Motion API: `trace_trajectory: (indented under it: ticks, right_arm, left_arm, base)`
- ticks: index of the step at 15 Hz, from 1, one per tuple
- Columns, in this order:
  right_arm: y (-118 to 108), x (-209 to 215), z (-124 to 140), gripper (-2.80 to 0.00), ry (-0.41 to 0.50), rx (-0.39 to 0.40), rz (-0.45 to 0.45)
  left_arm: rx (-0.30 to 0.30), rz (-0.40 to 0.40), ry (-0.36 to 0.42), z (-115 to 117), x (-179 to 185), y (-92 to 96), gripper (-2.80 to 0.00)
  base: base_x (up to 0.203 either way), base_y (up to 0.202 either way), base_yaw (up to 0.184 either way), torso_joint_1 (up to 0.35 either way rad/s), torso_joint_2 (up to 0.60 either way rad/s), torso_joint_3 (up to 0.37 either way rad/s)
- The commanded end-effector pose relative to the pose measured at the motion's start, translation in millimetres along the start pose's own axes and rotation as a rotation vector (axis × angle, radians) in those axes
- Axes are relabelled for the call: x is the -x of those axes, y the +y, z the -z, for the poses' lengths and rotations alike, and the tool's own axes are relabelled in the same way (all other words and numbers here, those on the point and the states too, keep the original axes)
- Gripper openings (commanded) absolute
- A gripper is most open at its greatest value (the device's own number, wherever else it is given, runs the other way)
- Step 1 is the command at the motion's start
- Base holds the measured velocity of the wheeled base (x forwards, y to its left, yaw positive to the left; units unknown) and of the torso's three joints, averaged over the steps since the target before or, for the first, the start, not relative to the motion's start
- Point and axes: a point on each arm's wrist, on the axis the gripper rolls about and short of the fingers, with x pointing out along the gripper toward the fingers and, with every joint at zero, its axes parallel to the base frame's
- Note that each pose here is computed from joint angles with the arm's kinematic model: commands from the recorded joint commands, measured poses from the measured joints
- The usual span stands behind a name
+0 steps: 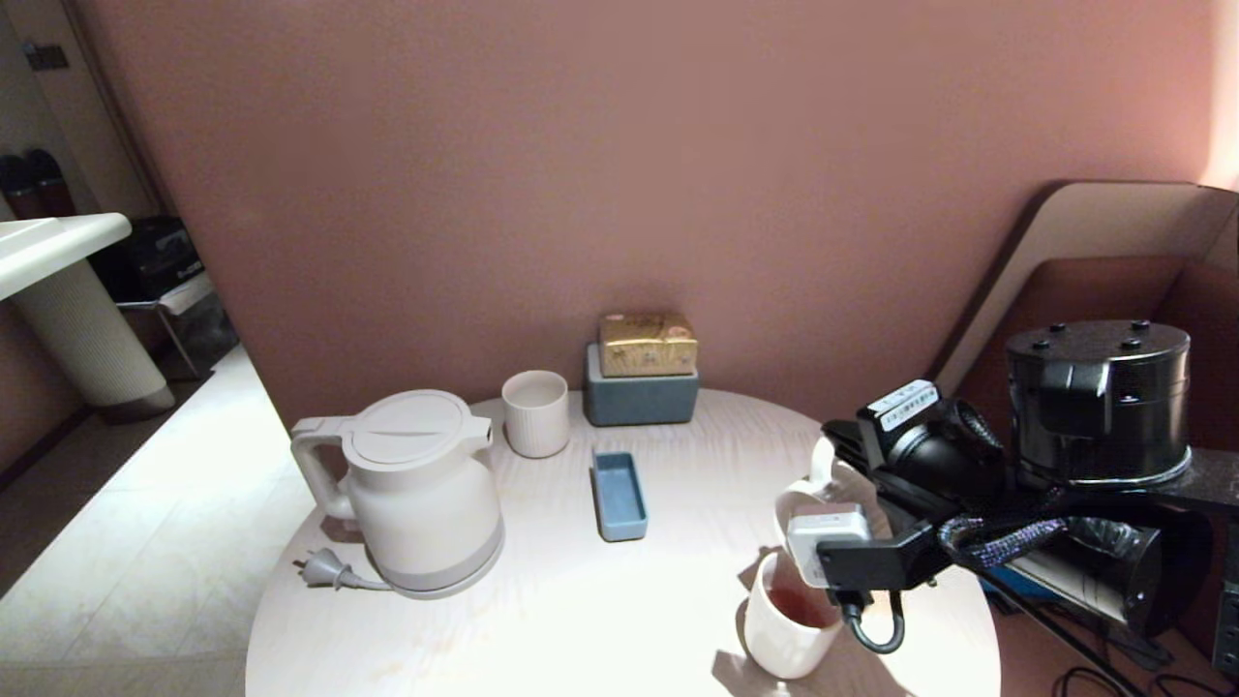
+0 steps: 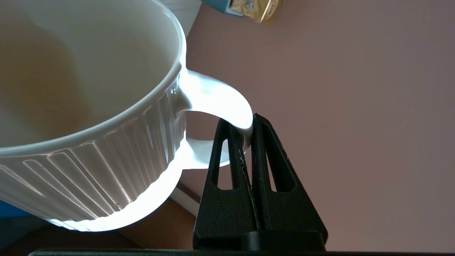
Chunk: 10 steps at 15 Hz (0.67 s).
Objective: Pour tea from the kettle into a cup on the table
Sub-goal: Pour water into another cup
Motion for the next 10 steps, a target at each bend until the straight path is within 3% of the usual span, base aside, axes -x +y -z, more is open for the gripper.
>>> trace_trajectory:
  ticks: [1, 10]
  right_arm:
    - [0.3, 0.4, -1.0, -2.8, 0.005, 0.014, 0.0]
    - [-1.0, 2.2, -4.8, -2.8, 0.016, 0.043, 0.004]
  left_arm:
    - [0.0, 0.0, 0.002, 0.0, -0.1, 0.0, -2.8]
    - [0.0, 0.0, 0.001, -0.1, -0.1, 0.0, -2.8]
  base:
    - [0.0, 0.0, 0.0, 0.0, 0.0, 0.0]
    - [0.0, 0.0, 0.0, 0.0, 0.0, 0.0]
